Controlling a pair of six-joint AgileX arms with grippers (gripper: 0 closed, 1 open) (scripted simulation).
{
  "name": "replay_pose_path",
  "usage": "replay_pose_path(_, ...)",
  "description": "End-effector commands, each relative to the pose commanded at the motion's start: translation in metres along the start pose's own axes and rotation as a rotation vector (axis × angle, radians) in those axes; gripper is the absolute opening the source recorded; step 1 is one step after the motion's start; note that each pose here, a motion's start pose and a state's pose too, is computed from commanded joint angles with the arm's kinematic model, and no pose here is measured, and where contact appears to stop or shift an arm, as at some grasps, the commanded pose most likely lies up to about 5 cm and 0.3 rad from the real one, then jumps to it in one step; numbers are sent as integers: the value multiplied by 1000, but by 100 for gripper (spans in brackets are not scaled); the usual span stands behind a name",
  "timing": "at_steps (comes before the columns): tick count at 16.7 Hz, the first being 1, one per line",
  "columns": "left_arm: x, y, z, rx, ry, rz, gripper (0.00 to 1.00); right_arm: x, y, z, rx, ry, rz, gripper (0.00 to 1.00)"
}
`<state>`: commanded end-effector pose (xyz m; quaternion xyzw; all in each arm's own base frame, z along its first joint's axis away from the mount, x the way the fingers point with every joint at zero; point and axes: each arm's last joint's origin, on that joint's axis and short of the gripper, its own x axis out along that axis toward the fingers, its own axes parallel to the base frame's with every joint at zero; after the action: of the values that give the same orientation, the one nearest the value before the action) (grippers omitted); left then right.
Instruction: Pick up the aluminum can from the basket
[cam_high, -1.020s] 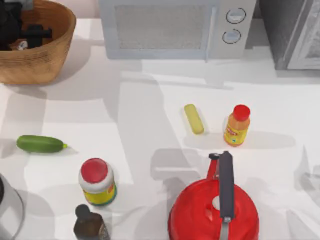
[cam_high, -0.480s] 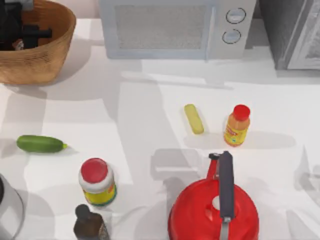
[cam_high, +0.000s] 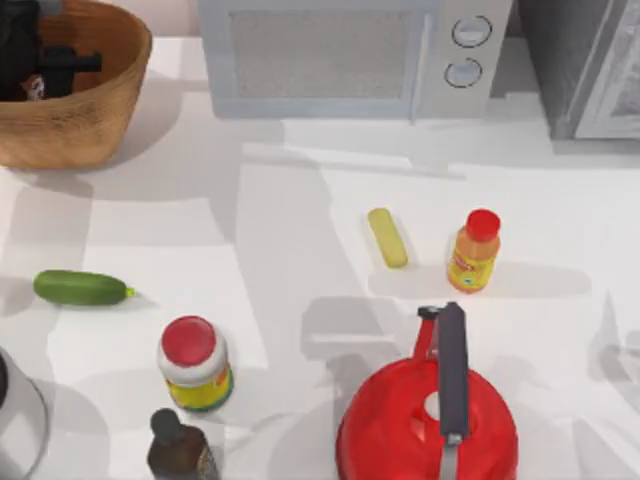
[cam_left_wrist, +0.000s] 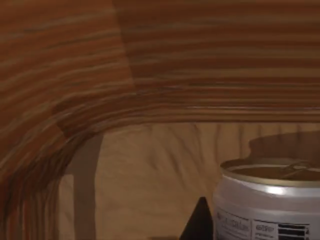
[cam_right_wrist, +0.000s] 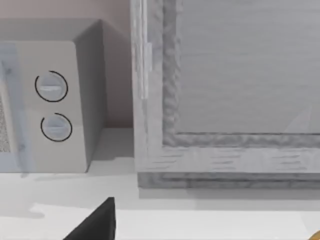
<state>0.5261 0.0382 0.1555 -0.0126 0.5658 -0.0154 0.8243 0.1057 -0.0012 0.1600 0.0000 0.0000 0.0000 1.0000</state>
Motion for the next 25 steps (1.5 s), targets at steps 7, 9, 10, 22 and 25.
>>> replay_pose_path(7,-122,11,-19,-58,-288,46,0,0,0,0,0,0,0,100)
replay_pose_path(9,-170,7,-45,-65,-404,60,0,0,0,0,0,0,0,100)
replay_pose_path(10,-194,4,-63,-67,-466,66,0,0,0,0,0,0,0,100)
replay_pose_path(22,-220,-40,-348,-14,-1082,62,0,0,0,0,0,0,0,100)
replay_pose_path(25,-182,-43,-377,10,-1153,43,0,0,0,0,0,0,0,100)
